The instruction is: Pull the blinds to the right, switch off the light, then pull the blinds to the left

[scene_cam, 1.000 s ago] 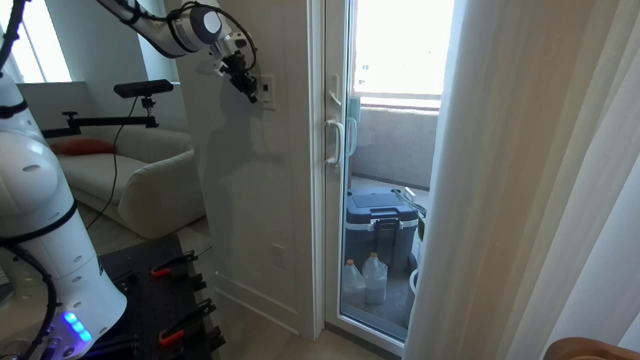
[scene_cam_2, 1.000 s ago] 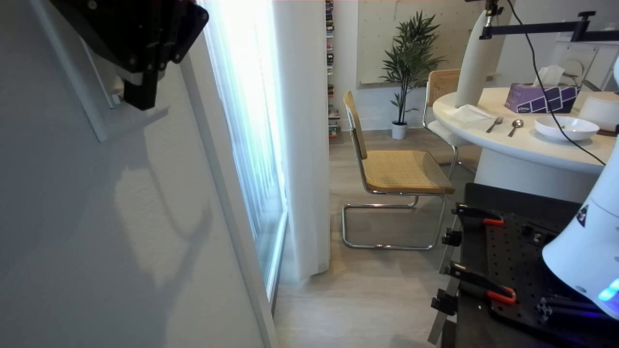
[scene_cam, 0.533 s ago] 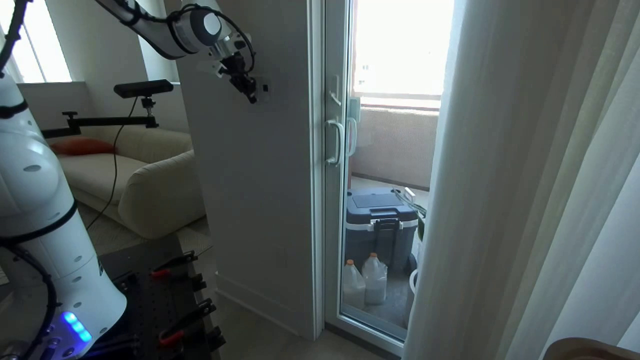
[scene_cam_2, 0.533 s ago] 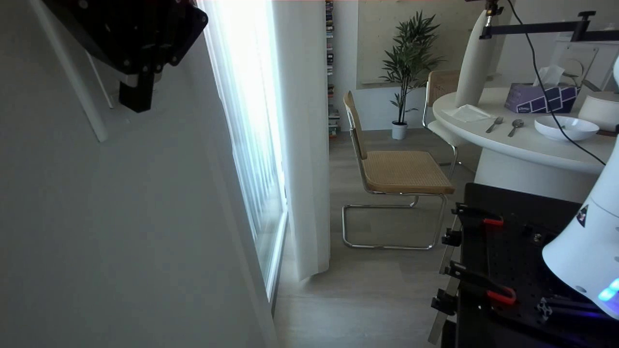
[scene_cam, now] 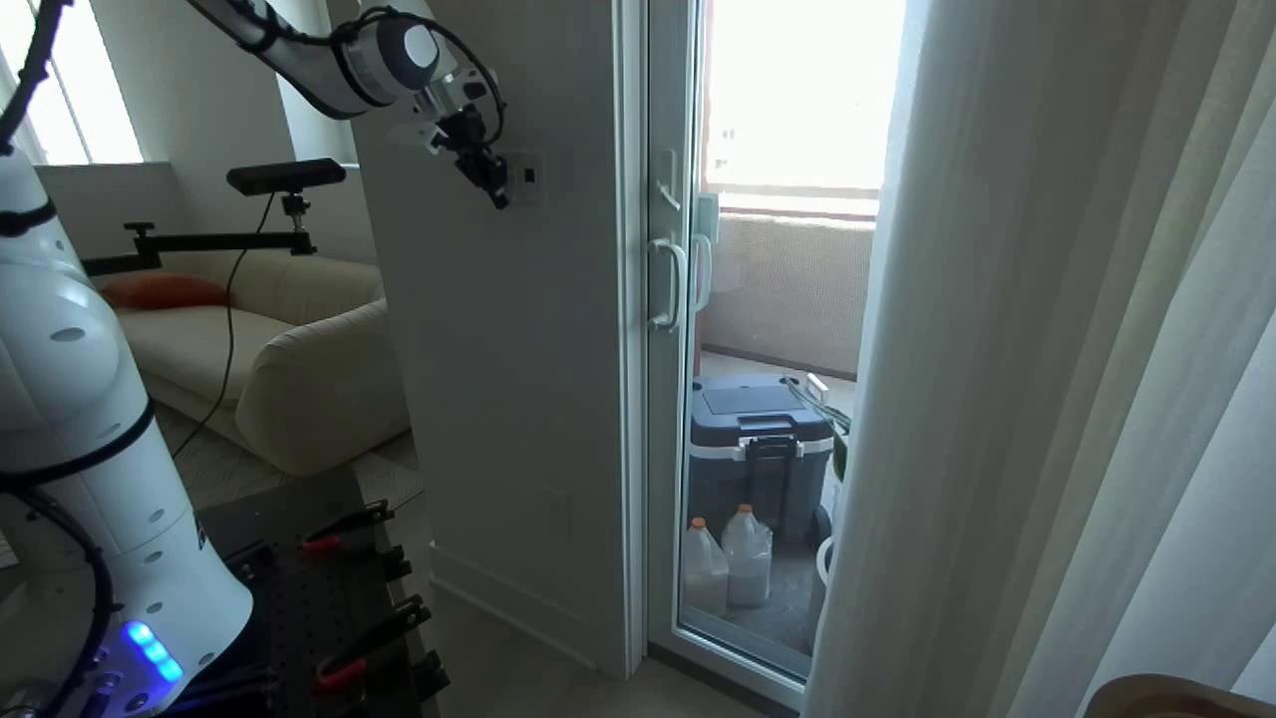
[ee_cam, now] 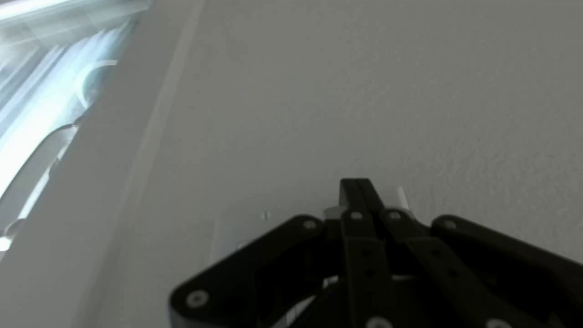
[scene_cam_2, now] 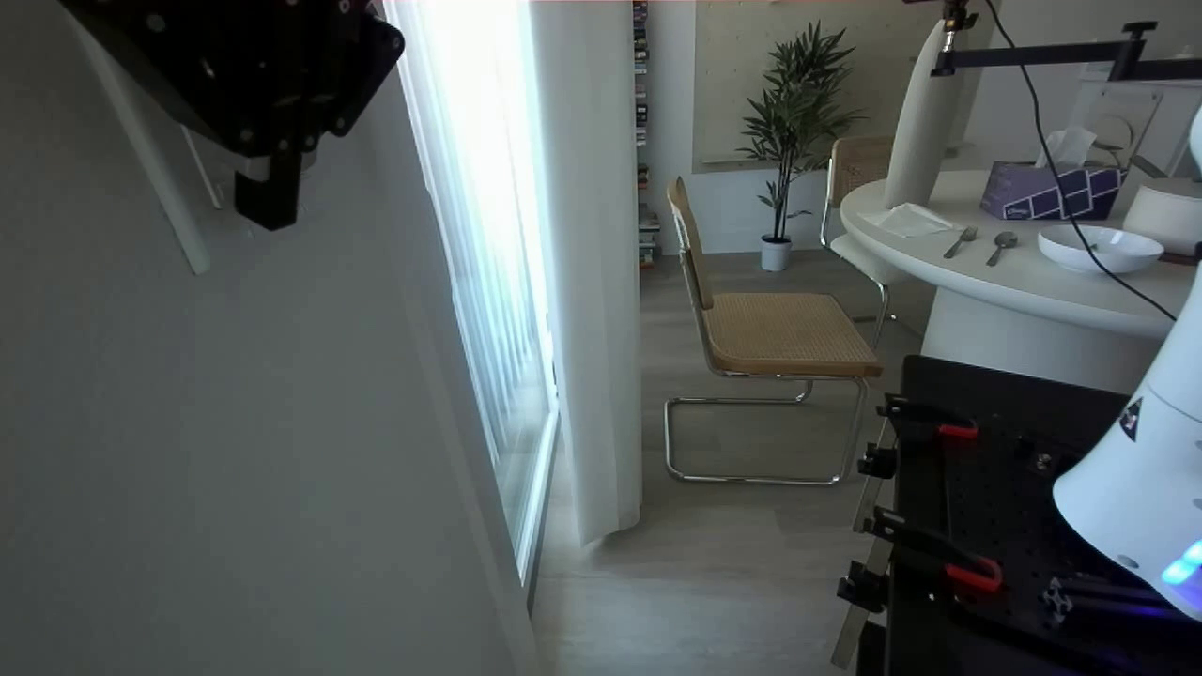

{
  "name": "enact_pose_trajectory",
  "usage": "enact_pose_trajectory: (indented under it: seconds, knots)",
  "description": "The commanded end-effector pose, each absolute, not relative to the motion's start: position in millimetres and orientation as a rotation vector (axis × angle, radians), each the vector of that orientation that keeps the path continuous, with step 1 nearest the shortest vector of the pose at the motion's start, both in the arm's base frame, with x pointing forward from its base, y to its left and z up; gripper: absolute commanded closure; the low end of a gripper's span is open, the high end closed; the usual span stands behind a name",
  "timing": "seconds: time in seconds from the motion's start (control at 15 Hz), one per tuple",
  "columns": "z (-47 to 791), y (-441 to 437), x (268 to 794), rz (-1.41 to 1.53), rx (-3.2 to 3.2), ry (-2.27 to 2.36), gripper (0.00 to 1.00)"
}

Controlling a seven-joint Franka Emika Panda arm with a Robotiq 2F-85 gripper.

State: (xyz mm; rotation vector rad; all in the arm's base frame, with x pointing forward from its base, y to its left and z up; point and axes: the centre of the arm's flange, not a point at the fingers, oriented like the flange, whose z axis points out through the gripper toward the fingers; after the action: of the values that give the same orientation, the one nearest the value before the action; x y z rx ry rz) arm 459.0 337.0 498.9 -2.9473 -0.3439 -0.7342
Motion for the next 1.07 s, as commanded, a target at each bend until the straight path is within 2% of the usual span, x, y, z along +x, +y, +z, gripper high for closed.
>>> enact_pose_trajectory:
  seconds: [0.0, 0.07, 0.13, 0.33, 0.73, 1.0]
  knots:
    - [519.4, 332.5, 459.3, -0.651, -3.109, -0.332, 0.74]
    - [526.8, 324.0, 454.8, -0.596, -3.160, -0.335, 0.73]
    - [534.1, 315.4, 451.1, -0.533, -3.201, -0.315, 0.66]
    - [552.0, 289.5, 438.6, -0.337, -3.299, -0.296, 0.44]
    - [586.8, 205.6, 426.1, -0.145, -3.341, -0.316, 0.01]
    - [611.7, 141.0, 423.9, -0.175, -3.365, -0.266, 0.00]
